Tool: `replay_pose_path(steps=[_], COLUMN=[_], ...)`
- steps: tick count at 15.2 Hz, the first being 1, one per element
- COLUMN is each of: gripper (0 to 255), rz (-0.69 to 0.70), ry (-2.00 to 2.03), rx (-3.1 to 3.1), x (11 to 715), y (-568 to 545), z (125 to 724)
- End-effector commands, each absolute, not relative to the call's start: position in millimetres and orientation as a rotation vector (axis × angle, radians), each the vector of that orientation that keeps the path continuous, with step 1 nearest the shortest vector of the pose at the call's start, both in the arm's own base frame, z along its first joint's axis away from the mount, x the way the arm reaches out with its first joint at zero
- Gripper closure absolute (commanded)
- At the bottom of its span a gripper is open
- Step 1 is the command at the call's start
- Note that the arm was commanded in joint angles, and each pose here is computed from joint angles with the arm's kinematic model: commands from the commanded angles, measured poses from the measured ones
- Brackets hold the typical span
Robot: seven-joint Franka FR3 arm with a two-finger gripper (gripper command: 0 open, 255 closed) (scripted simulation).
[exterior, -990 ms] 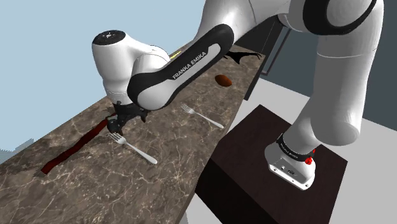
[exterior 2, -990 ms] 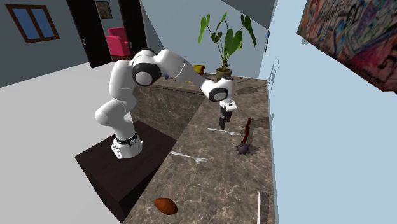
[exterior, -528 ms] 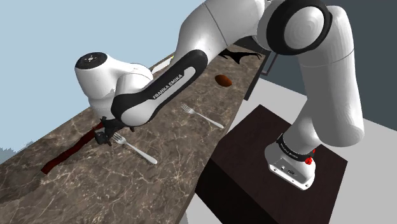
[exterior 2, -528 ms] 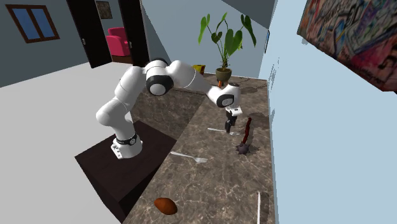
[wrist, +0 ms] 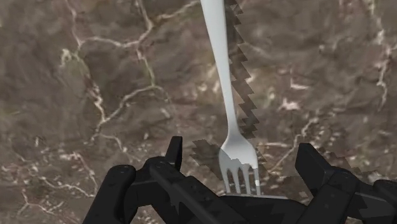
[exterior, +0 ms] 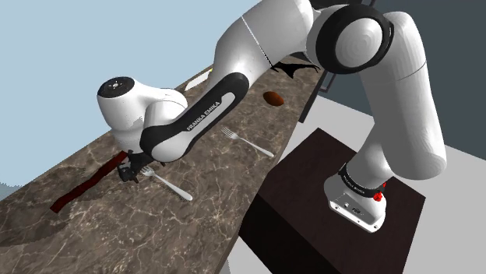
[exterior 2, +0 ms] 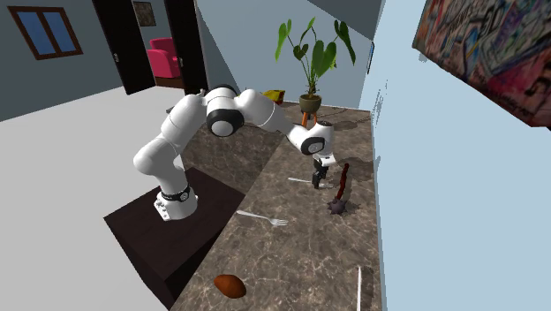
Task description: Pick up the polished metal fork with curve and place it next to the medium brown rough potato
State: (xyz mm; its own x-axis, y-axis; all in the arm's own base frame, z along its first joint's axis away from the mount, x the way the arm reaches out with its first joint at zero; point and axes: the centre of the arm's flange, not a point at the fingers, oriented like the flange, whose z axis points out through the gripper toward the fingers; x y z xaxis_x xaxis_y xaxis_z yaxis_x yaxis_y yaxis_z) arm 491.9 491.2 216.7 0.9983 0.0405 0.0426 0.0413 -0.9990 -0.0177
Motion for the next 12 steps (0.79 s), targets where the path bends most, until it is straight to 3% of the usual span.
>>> replay_pose_path(steps=[1,5,6,12], gripper=[0,0,255,255], rz=[-0.066,-0.066,-0.066,-0.066], ry=[-0.064,-0.064,-0.064,-0.064], rx=[-3.122,-3.122,-3.122,-3.122], x=[492.0,491.9,491.9,490.9], y=[491.1,491.1,491.1,491.7], z=[216.3,216.4,216.4,216.1])
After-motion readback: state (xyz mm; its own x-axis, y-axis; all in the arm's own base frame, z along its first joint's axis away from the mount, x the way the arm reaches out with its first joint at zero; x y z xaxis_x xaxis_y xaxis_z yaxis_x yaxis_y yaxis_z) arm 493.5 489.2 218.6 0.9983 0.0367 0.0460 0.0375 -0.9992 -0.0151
